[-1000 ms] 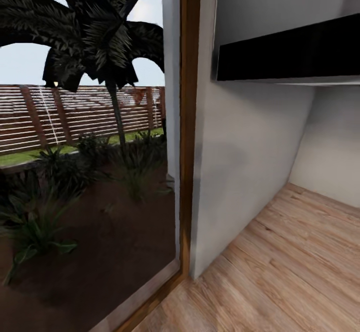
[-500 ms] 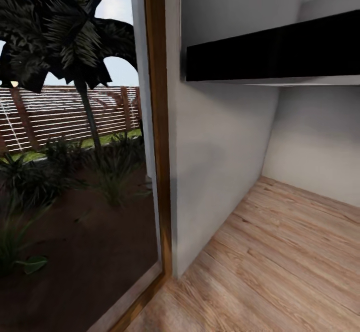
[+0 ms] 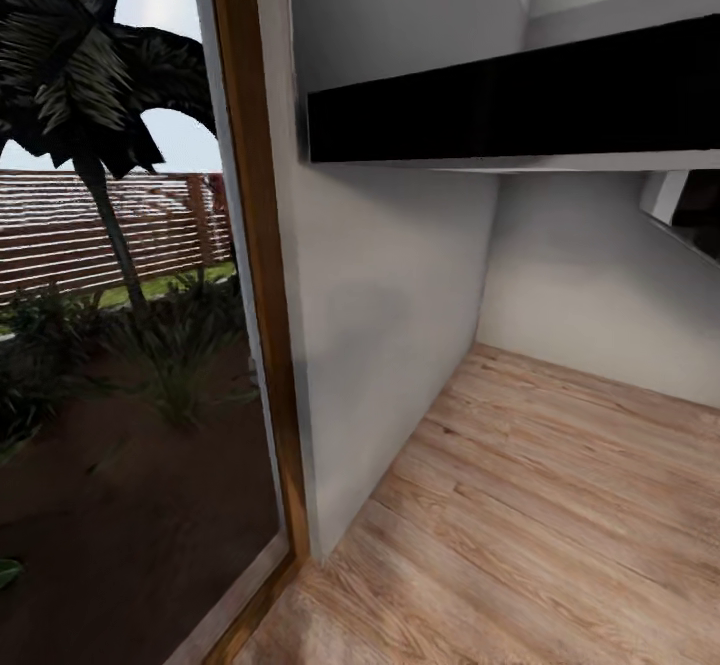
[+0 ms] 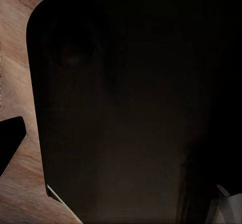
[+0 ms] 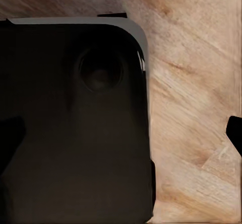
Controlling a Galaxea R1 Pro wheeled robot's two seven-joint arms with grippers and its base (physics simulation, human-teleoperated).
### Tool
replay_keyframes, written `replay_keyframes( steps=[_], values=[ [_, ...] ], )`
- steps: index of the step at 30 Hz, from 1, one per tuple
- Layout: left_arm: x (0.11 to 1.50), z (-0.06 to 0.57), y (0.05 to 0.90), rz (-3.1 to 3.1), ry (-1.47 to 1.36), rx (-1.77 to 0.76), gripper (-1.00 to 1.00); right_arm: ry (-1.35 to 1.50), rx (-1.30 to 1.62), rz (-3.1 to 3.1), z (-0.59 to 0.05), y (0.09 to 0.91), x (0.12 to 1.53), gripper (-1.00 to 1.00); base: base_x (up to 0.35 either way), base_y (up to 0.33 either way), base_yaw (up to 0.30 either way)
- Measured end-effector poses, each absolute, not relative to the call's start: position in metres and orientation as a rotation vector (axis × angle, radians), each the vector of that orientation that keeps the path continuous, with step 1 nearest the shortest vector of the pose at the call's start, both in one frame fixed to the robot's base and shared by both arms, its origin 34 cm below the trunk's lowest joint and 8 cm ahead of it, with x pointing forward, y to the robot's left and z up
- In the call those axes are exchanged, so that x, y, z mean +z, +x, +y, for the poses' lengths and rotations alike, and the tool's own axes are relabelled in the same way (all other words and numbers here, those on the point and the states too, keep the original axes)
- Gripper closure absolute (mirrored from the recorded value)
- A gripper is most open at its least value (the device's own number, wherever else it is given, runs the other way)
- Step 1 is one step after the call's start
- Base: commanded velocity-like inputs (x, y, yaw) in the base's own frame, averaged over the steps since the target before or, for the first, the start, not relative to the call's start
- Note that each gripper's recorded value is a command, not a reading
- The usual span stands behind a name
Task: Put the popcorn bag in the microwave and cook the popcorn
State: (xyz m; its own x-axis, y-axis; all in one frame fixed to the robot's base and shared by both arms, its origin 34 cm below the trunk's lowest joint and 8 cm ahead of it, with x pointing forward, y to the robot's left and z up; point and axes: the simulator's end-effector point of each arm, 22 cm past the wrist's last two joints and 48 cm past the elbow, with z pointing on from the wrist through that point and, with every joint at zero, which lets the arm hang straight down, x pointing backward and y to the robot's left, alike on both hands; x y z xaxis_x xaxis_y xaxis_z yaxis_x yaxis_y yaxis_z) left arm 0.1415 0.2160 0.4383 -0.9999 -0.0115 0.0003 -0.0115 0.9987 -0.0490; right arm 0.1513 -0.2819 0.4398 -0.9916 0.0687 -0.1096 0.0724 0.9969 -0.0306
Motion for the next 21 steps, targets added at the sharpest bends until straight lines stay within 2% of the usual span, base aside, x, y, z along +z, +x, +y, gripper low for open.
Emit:
replay_keyframes(
  steps=[21],
  values=[
    [0.4383,0.2161,0.1415,3.141,-0.018,-0.076,-1.0,0.191,-0.056,3.024,-0.2903,0.1515,0.4402,-1.0,0.0,0.0,-0.297]
  ],
)
